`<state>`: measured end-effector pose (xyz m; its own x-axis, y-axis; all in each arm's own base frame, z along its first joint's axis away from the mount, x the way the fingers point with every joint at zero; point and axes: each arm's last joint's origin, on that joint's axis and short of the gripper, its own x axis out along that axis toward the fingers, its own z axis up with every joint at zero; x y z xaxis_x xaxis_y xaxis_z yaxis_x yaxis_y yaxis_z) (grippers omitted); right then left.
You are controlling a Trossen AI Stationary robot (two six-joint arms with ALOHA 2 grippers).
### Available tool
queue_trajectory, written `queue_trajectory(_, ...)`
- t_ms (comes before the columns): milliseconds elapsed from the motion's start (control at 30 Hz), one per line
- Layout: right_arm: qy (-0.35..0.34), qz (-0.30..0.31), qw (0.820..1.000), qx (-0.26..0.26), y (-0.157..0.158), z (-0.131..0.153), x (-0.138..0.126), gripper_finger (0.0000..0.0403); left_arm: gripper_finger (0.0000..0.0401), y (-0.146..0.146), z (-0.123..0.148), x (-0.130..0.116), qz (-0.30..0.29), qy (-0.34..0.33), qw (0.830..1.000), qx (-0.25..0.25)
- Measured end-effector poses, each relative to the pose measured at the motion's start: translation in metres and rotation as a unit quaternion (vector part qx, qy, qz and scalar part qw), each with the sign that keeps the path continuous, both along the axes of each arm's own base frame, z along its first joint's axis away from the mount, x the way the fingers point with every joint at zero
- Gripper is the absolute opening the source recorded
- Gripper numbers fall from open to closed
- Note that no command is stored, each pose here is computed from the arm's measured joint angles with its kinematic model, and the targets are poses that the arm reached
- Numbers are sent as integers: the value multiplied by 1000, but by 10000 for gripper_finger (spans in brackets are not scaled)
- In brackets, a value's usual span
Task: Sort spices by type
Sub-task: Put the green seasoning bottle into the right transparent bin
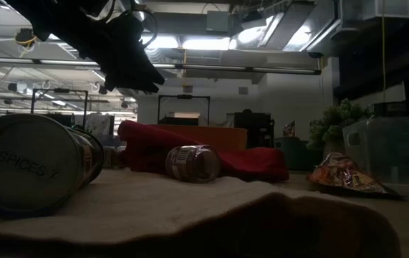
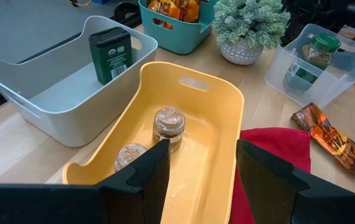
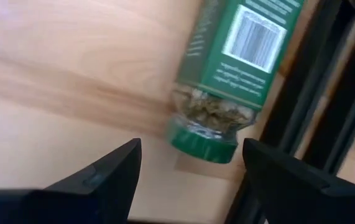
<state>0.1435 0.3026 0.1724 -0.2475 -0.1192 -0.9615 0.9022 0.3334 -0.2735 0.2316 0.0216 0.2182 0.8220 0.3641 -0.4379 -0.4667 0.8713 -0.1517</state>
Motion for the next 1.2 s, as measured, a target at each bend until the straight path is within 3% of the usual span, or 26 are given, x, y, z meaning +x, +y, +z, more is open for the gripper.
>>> queue_trajectory(567,5,-34,998,-56,3,-25,2,276,172,0,0,0,0,0,1000,0)
queue_trajectory(800,4,-33,997,-63,0,-28,1,211,172,0,0,0,0,0,1000,0)
queue_trajectory(1200,-11,-26,999,-27,6,-21,4,209,172,0,1,0,-1,-5,1000,1)
